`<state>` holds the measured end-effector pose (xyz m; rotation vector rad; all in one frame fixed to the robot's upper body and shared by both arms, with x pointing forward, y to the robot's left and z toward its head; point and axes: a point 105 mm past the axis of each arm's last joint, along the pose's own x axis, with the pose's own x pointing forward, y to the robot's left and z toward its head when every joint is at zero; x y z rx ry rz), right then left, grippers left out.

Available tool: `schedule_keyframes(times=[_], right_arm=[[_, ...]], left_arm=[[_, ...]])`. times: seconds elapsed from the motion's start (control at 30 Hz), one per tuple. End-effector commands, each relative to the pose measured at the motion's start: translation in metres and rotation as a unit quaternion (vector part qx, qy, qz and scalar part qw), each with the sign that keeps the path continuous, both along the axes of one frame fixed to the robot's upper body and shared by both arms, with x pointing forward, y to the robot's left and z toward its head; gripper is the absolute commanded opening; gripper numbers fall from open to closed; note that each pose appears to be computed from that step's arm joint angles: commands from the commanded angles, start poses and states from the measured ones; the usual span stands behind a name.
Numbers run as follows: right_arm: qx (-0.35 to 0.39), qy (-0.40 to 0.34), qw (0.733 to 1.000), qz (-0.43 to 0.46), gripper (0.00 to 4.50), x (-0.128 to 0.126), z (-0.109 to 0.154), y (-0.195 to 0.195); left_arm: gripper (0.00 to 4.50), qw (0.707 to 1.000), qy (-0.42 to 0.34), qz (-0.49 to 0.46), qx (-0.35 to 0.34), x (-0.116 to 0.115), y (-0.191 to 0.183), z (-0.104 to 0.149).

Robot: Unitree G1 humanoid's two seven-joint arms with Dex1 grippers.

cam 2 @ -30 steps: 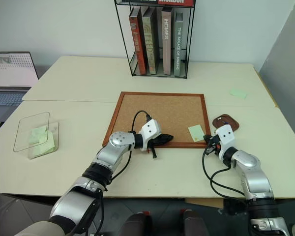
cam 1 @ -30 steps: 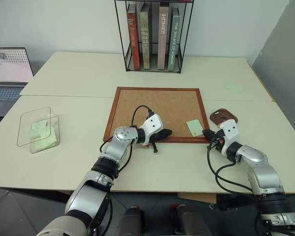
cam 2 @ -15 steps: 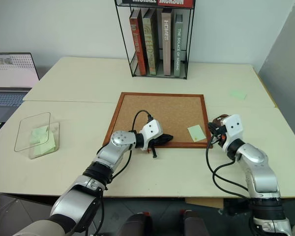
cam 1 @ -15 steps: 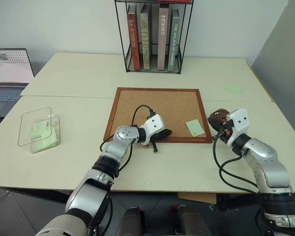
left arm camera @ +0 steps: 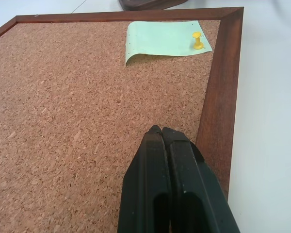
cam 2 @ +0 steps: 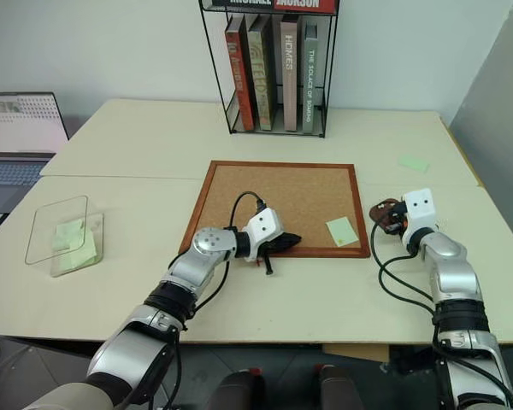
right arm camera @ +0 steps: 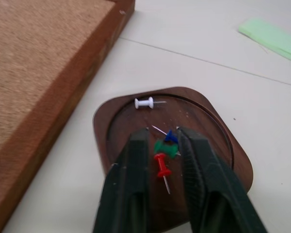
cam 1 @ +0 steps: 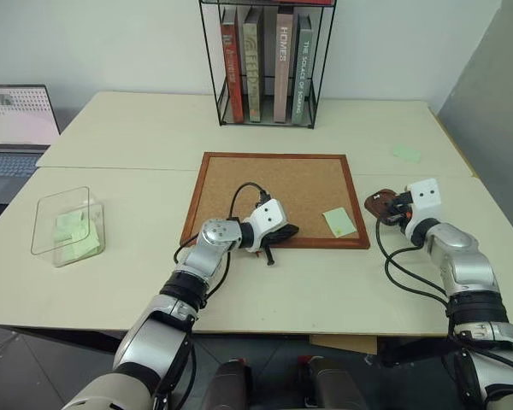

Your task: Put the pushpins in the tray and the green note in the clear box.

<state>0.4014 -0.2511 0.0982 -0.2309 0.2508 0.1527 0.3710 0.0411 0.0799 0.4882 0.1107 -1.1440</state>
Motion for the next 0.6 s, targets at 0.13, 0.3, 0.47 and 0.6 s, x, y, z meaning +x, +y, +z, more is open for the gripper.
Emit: schedule_keyframes(times=[0.13,0.3,0.47,0.6], right_arm=[[-0.007,-0.045,0.999,-0.007,2.79,0.01,0.026,-0.005],[0.023,-0.093,0.995,-0.001,3.95,0.007,0.049,-0.004],[0.073,-0.137,0.987,0.046,4.39,-0.012,0.072,0.007],[0.076,-0.118,0.982,0.127,4.39,-0.035,0.061,0.036]], left_arm=[[0.0,0.999,0.026,0.018,0.029,-0.003,0.012,-0.021],[0.0,0.999,0.027,0.018,0.029,-0.004,0.012,-0.022],[0.0,0.999,0.027,0.017,0.028,-0.004,0.011,-0.022],[0.0,0.999,0.027,0.015,0.029,-0.005,0.011,-0.022]])
